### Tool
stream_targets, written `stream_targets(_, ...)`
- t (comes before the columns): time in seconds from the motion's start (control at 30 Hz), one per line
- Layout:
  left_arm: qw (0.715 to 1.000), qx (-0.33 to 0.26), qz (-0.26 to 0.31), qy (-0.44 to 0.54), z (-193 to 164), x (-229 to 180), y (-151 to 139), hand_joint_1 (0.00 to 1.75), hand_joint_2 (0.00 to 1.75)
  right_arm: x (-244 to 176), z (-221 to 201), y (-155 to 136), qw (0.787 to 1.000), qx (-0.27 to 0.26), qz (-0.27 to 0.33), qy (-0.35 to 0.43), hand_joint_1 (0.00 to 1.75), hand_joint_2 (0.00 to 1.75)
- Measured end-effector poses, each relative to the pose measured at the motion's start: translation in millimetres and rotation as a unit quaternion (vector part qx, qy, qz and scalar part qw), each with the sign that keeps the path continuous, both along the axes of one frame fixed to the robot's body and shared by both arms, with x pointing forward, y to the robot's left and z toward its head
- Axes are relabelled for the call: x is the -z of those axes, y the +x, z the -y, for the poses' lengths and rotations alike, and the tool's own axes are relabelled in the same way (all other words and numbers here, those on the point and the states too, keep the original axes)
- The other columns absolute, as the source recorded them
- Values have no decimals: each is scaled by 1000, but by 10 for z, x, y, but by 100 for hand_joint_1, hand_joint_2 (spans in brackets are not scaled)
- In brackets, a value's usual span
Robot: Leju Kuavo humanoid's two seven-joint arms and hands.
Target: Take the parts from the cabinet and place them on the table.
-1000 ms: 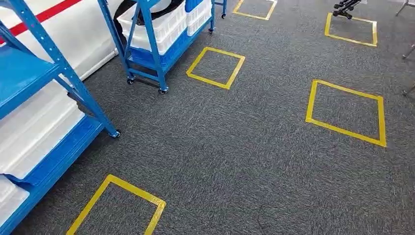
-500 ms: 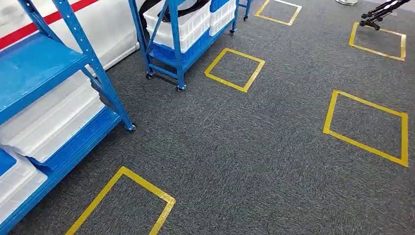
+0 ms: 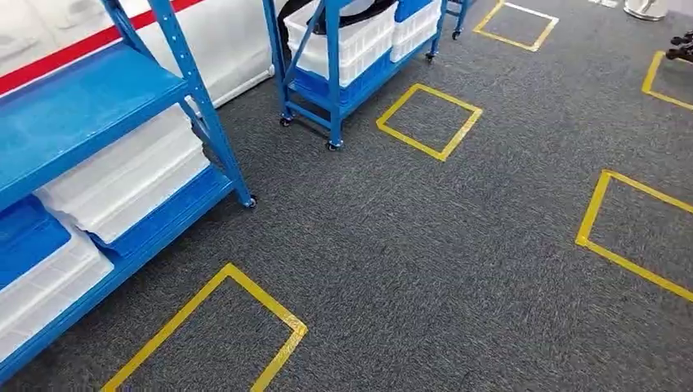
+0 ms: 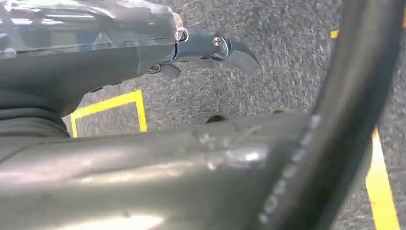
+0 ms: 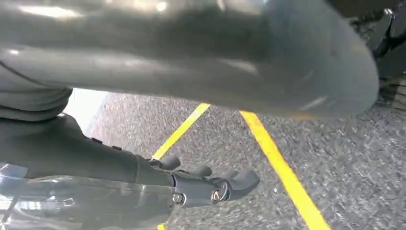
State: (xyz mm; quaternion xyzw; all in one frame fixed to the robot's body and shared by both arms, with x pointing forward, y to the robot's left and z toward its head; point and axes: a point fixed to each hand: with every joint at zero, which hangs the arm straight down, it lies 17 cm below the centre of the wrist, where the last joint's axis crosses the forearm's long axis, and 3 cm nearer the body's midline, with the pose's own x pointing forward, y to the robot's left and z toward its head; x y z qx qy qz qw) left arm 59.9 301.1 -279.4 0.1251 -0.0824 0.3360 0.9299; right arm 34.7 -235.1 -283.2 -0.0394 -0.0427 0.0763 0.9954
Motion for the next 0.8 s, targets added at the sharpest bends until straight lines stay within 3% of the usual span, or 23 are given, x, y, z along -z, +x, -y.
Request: stream_targets(0.8, 1000, -3, -5, 2, -59, 2, -9, 0, 0, -3, -24, 17, 1000, -9, 1, 5, 0, 0)
